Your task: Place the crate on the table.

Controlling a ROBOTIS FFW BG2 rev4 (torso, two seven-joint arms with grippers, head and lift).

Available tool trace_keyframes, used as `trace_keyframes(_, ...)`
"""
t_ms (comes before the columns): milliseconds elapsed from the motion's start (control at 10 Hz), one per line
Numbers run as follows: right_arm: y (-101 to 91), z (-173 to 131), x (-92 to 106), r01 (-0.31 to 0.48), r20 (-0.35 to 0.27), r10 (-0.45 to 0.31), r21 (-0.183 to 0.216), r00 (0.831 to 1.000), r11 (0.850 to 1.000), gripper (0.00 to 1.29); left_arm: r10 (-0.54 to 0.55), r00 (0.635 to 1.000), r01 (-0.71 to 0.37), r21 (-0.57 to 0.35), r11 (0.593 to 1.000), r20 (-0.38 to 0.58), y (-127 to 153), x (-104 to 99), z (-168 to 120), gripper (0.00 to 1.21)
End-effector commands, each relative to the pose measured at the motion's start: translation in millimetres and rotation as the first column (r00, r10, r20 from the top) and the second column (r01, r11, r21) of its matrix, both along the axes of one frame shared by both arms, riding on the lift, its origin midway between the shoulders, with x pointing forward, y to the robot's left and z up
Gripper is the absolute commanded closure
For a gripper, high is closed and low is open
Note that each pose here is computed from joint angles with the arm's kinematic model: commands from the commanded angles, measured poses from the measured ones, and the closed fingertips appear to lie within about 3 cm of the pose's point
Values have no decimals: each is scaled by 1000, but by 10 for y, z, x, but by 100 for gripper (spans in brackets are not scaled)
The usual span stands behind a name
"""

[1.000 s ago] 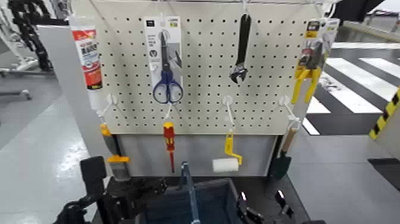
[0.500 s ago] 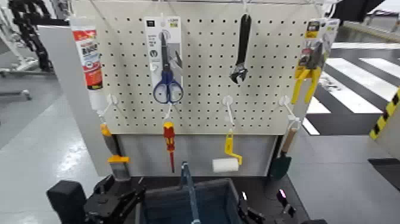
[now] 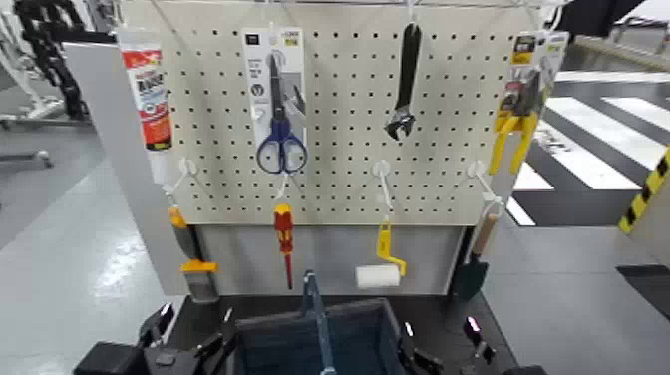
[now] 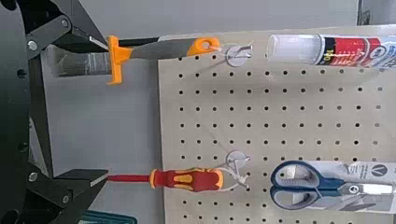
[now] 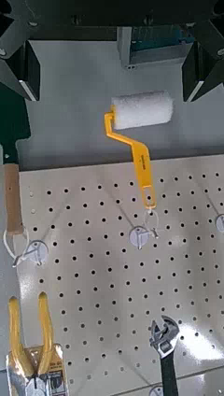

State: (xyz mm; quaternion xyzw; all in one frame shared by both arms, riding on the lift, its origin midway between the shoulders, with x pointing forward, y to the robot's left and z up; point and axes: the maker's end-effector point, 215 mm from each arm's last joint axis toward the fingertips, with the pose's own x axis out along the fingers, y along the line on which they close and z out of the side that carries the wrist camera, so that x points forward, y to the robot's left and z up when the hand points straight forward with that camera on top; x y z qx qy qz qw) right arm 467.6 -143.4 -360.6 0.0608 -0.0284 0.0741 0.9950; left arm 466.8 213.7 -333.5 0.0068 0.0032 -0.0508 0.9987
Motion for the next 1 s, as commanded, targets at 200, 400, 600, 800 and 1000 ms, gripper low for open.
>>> trace_keyframes(200,-8,0,-3,2,-1,-2,1,1000,1000,15,21,1000,-21,8,1000,11,5,-59,-14,32)
trace_keyframes(400,-8,1,-8,2,-1,-2,2,1000,1000,15,21,1000,-21,9,1000,19,-4,-62,0,32)
trace_keyframes(600,-5,3,-7,2,-1,-2,3,1000,1000,15,23,1000,-23,9,1000,21,-4,-64,-4,32)
trace_keyframes(800,-5,-2,-7,2,-2,-2,3,1000,1000,15,22,1000,-22,8,1000,20,-6,-57,-13,32)
trace_keyframes(1000,1,-5,-5,0,-2,0,2,1000,1000,15,19,1000,-19,6,1000,14,-17,-56,-39,32)
